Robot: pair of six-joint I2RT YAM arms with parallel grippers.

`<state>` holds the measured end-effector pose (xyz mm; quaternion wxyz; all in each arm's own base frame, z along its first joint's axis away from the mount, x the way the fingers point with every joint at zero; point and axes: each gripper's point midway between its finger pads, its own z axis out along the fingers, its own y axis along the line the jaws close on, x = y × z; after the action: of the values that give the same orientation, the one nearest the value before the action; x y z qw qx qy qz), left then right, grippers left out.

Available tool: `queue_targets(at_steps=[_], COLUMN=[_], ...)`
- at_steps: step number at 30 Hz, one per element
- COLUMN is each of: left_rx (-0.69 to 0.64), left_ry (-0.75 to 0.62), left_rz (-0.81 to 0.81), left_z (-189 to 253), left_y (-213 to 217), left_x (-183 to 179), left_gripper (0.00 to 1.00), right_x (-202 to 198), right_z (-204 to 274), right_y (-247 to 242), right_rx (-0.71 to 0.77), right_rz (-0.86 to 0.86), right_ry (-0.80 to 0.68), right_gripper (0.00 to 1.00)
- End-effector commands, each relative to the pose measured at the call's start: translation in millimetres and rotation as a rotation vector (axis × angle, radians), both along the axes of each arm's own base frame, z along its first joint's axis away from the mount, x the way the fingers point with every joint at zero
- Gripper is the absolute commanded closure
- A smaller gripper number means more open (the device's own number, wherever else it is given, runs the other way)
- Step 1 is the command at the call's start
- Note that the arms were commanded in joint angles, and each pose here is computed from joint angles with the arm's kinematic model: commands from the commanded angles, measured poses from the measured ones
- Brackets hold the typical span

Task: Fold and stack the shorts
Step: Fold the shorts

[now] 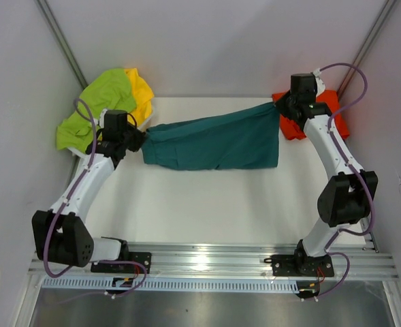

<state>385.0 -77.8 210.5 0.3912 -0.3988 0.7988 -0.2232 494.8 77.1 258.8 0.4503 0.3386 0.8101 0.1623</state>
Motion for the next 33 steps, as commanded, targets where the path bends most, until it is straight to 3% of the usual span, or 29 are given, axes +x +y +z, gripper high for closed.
queue_targets(at_steps=[1,6,10,16,20,23,24,29,33], left_rx=[-0.036,-0.066,-0.083,-0.093,-0.091,-0.097,-0.099,-0.130,-0.149], left_ry=[-0.096,-0.230,-0.243,-0.276,-0.258,-0.242,-0.275,-0.268,-0.270], left_rz=[0.080,0.094,0.074,0.030,0.015,0.000,-0.002,-0.061,-0.107], left_z=[21.6,27.5,27.7,34.0,33.9,34.4,46.9,38.5,35.9], left_y=[12.8,11.1,6.0,0.4,1.0,0.6,1.6,-5.7,-12.8], left_x=[30.2,57.5,68.7,56.9,29.4,2.5,-7.4,-53.6,-90.9], left_gripper=[1.00,1.00,1.00,1.00,1.00,1.00,1.00,1.00,1.00], right_x=[32.1,57.3,75.5,58.6,11.7,-27.1,-47.5,-128.3,-193.7], right_z=[34.1,33.7,20.8,13.8,37.5,24.1,43.0,27.1,26.9], right_y=[-15.0,-15.9,-13.8,-7.7,-6.1,-7.9,-10.0,-16.7,-19.8], right_rx=[-0.025,-0.016,0.012,0.044,0.063,0.067,0.065,0.033,0.042], right_rz=[-0.019,0.016,0.037,0.068,0.091,0.079,0.075,0.083,0.093], right_ry=[-0.155,-0.227,-0.228,-0.197,-0.219,-0.149,-0.182,-0.090,-0.099], right_gripper=[1.00,1.00,1.00,1.00,1.00,1.00,1.00,1.00,1.00])
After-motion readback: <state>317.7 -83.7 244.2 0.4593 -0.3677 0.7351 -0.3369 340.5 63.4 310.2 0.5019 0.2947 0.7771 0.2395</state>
